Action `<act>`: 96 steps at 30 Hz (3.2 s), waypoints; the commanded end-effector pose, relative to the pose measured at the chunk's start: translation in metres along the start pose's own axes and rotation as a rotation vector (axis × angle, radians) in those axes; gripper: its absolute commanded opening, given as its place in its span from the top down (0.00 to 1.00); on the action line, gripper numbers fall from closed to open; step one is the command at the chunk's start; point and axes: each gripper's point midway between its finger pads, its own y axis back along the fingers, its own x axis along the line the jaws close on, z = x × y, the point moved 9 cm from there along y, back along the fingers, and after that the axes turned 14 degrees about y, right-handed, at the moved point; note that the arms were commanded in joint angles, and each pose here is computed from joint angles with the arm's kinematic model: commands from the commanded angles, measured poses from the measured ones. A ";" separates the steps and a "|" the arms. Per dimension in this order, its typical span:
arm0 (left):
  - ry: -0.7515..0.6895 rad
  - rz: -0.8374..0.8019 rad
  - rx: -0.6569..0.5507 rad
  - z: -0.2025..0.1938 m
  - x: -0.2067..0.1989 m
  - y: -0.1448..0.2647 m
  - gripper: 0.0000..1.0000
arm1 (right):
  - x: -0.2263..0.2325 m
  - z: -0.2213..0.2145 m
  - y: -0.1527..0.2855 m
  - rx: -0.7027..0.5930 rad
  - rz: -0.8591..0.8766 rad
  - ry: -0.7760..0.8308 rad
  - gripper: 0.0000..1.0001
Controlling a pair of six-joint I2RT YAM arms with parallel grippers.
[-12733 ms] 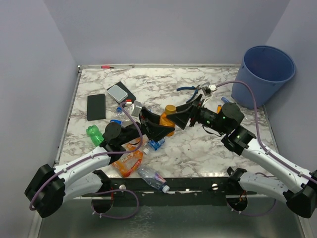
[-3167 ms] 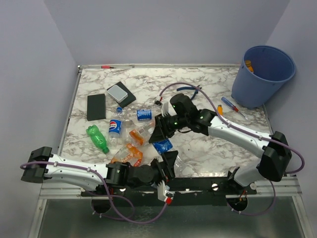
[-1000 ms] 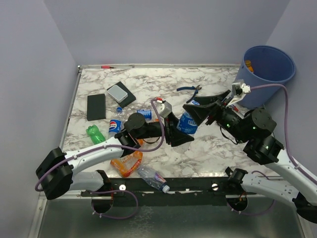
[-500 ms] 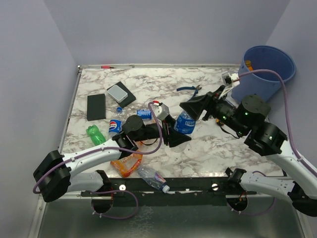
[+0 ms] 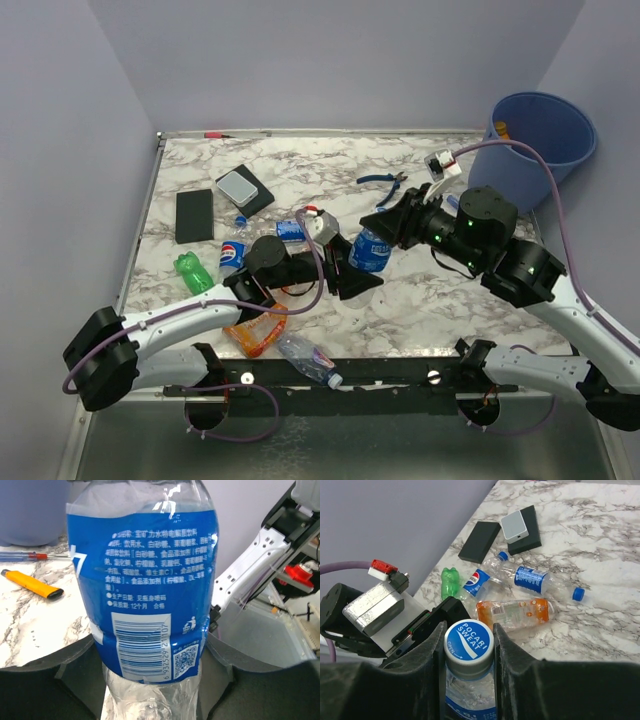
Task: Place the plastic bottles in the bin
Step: Place the plastic bottle in the trash bin.
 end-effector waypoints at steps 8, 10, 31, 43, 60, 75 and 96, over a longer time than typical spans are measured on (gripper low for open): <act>-0.090 0.189 -0.287 0.027 -0.002 0.026 0.01 | -0.039 0.088 0.038 -0.213 -0.549 0.179 1.00; -0.108 0.237 -0.349 0.032 -0.002 0.035 0.01 | -0.057 0.113 0.052 -0.298 -0.805 0.279 1.00; -0.140 0.326 -0.438 0.039 0.001 0.049 0.01 | -0.342 0.190 0.039 -0.471 -1.742 0.359 1.00; -0.164 0.363 -0.438 0.041 0.002 0.051 0.01 | -0.415 0.063 0.011 -0.128 -1.681 0.181 1.00; -0.155 0.376 -0.397 0.035 0.009 0.045 0.01 | -0.397 0.085 0.000 -0.149 -1.460 0.052 0.16; -0.180 0.716 -0.444 0.035 0.041 0.060 0.01 | -0.202 0.121 -0.007 -0.558 -0.650 -0.045 0.12; -0.459 1.266 0.732 -0.018 0.112 0.049 0.01 | -0.127 -0.155 0.020 -0.047 -0.351 -0.360 0.14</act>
